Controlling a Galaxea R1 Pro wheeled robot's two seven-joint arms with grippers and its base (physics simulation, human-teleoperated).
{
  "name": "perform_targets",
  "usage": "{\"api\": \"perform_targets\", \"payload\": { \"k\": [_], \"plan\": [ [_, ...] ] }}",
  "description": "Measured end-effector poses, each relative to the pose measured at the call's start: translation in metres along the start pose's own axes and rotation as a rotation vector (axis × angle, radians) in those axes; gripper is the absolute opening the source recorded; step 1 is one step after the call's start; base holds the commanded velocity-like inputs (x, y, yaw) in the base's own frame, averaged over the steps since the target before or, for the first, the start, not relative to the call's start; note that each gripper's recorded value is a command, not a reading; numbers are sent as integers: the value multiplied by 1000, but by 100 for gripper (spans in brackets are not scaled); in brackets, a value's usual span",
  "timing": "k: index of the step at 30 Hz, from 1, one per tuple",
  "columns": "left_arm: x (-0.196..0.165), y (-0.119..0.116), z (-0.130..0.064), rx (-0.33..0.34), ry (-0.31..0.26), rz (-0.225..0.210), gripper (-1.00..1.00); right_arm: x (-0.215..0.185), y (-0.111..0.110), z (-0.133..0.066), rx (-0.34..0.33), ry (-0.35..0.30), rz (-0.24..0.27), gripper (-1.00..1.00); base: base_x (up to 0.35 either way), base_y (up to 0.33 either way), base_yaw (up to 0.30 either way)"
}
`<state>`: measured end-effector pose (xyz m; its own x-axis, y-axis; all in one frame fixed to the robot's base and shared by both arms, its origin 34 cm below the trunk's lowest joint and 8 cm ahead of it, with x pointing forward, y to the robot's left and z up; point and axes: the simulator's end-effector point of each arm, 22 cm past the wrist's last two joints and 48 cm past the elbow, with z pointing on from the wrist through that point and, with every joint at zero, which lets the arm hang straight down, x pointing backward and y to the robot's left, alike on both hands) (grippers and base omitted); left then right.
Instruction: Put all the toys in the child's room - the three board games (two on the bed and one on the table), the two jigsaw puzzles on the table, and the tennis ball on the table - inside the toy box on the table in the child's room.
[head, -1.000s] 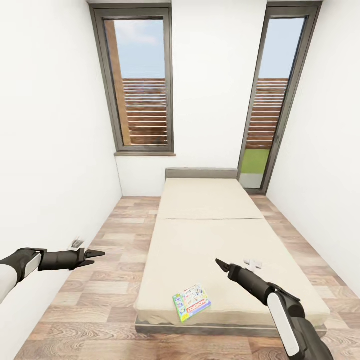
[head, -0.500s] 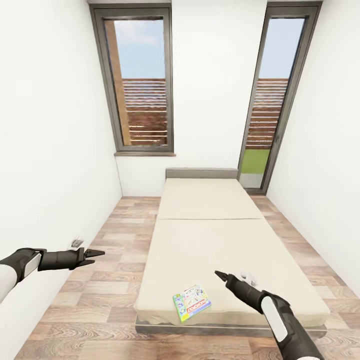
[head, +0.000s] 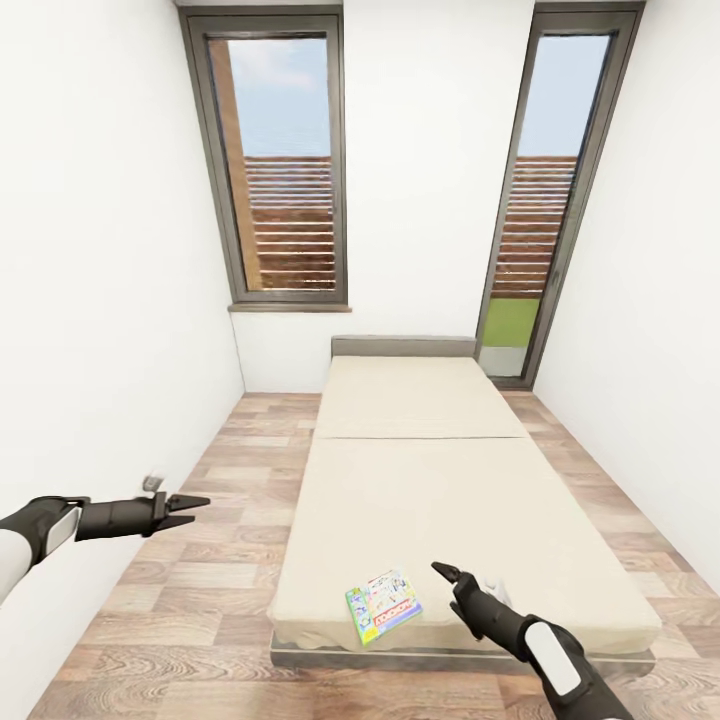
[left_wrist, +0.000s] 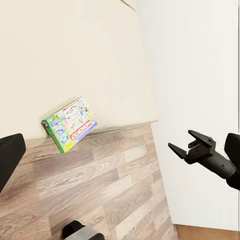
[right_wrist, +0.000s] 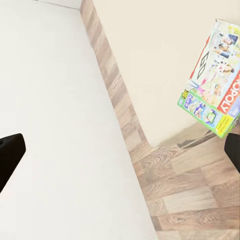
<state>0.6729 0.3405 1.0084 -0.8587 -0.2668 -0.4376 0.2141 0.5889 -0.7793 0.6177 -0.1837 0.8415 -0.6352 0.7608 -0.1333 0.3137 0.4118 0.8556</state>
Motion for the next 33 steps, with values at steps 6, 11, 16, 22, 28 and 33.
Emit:
{"api": "perform_targets", "payload": {
  "k": [6,11,16,22,28,33],
  "plan": [
    [0,-1,2,22,-1,-3,100,4,-4,5,-2,3,15,100,0,0,0],
    [0,1,4,28,0,-6,100,3,-7,8,-2,6,18,100,0,0,0],
    [0,4,7,30,1,-7,100,7,-10,12,-3,14,23,100,0,0,0],
    [1,7,12,33,4,-8,100,8,-15,17,2,12,25,100,0,0,0],
    [2,12,15,33,4,-8,100,20,-36,21,31,32,59,100,0,0,0],
    [2,15,19,33,4,-8,100,40,-73,23,92,40,115,100,0,0,0]
  ]
}}
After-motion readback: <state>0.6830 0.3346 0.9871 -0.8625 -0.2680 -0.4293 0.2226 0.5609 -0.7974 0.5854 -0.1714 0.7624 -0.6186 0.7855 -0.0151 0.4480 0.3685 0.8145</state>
